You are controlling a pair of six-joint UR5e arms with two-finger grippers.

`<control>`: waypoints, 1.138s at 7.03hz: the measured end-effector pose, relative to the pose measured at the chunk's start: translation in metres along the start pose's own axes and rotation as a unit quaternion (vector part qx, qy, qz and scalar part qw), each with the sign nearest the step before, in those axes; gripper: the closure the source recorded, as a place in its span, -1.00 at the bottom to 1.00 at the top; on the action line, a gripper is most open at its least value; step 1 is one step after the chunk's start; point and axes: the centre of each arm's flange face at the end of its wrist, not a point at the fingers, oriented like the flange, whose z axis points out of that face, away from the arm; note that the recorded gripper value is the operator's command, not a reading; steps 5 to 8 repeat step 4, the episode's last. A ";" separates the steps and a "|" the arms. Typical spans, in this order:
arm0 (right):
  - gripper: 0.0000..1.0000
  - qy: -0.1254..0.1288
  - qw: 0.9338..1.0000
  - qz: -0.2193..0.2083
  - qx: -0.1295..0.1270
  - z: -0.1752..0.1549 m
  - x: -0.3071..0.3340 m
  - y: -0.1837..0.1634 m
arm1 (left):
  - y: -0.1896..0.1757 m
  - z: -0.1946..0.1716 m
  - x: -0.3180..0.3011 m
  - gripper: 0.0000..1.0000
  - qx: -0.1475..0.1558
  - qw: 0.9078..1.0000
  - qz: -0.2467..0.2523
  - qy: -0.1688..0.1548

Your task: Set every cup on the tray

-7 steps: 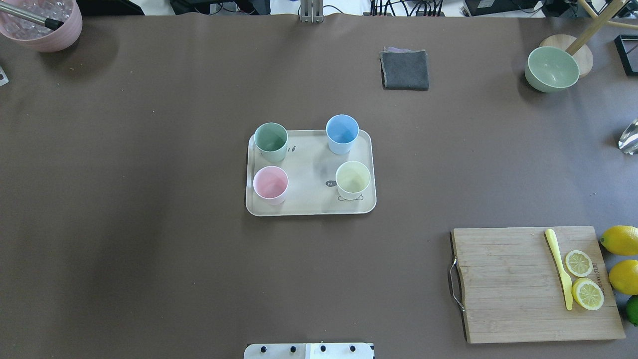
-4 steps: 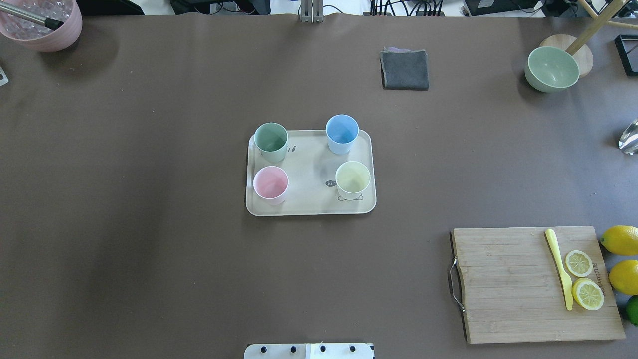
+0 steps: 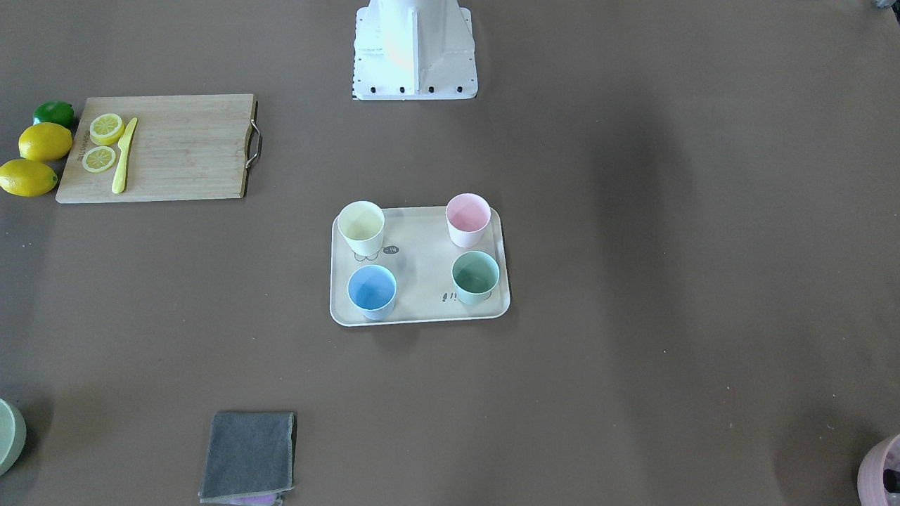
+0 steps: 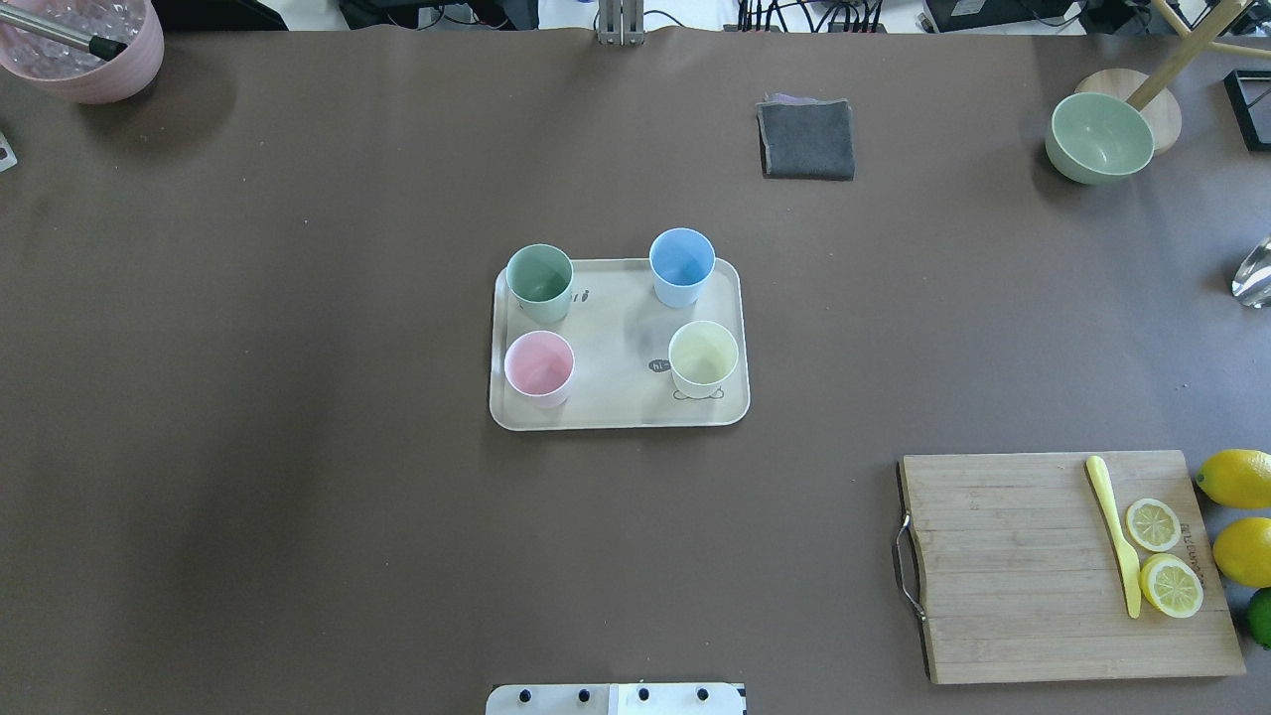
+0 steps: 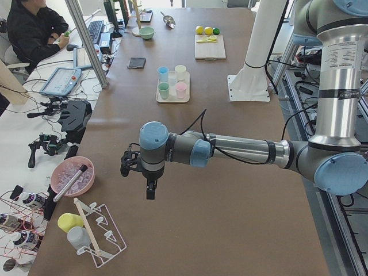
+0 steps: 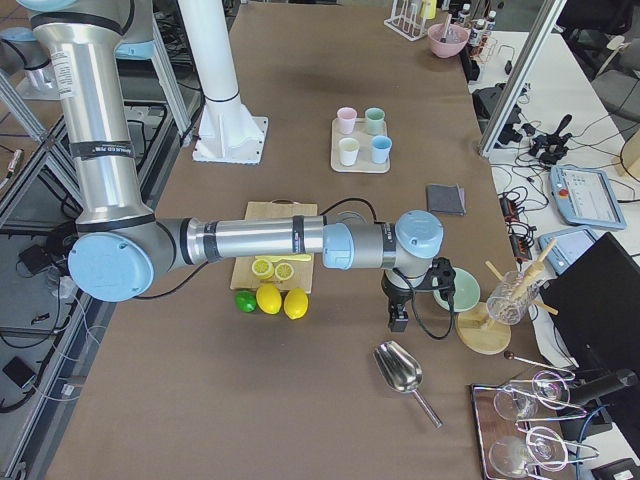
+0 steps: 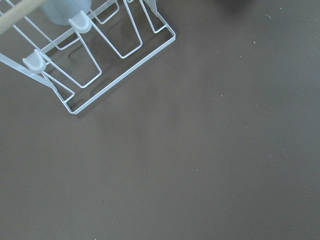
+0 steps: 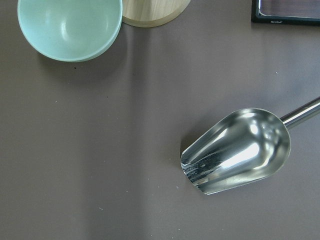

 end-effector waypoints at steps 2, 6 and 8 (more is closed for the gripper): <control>-1.00 0.000 1.000 -0.001 0.000 0.000 0.000 0.000 | -0.001 0.000 0.000 -0.95 0.000 1.000 0.000 -0.001; -1.00 0.001 1.000 -0.002 0.001 -0.001 -0.001 0.000 | 0.000 0.001 -0.001 -0.95 -0.001 1.000 -0.002 -0.001; -1.00 0.001 1.000 -0.002 0.001 -0.001 -0.001 0.000 | 0.000 0.001 -0.001 -0.95 -0.001 1.000 -0.002 -0.001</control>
